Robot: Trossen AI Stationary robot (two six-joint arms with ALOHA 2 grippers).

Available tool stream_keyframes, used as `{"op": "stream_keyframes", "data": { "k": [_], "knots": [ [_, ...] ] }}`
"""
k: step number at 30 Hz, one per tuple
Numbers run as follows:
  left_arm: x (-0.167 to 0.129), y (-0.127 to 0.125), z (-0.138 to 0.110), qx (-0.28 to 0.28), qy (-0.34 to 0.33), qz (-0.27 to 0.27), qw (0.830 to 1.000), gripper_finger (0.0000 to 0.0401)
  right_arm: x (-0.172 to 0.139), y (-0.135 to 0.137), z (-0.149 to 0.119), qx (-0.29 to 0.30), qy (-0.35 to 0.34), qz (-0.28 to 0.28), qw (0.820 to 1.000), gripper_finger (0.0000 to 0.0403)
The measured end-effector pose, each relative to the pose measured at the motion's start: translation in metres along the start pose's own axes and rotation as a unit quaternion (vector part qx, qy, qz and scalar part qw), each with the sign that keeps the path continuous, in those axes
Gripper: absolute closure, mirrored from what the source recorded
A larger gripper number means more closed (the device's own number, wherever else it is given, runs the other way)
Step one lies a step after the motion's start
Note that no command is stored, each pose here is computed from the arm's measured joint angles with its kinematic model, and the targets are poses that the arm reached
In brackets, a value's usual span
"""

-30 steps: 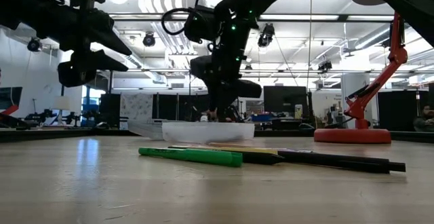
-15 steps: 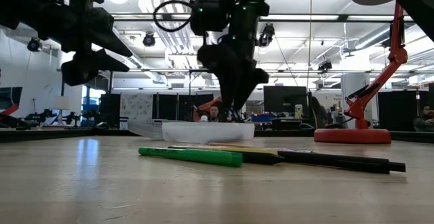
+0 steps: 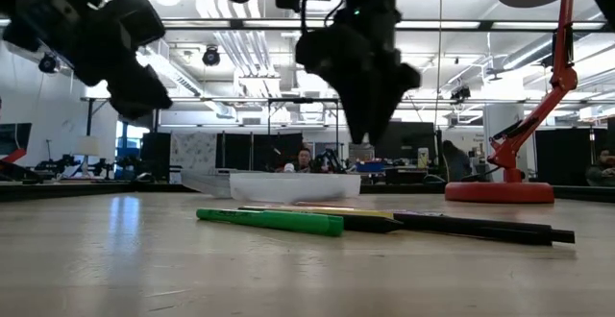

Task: Pick & place school supplies into a supply box
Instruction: Put the green pen into the black supply box

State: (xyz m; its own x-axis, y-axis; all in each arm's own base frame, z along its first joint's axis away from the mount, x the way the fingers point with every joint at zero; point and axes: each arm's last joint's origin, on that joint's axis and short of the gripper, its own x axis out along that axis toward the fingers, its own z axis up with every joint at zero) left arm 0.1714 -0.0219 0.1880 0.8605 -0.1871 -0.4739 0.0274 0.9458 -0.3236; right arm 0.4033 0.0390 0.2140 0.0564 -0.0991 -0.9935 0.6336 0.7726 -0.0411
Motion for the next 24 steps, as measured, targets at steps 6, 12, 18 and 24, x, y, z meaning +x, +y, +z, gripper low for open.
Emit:
{"op": "stream_keyframes", "data": {
  "k": [6,12,18,24],
  "knots": [
    [0.041,0.003,-0.004,0.053,0.061,-0.024,0.996,0.0271,-0.025,0.005,-0.032,0.038,-0.005,-0.038,0.999,0.0232],
    [0.084,-0.002,0.002,0.092,0.123,-0.040,0.987,0.0271,-0.041,0.004,-0.057,0.048,-0.002,-0.075,0.996,0.0232],
    [0.113,-0.033,0.011,0.166,0.139,-0.085,0.973,0.0271,-0.049,-0.014,-0.094,0.067,-0.011,-0.095,0.993,0.0232],
    [0.137,-0.044,0.015,0.179,0.145,-0.073,0.970,0.0271,-0.050,-0.038,-0.135,0.124,-0.042,-0.074,0.989,0.0232]
  ]
}}
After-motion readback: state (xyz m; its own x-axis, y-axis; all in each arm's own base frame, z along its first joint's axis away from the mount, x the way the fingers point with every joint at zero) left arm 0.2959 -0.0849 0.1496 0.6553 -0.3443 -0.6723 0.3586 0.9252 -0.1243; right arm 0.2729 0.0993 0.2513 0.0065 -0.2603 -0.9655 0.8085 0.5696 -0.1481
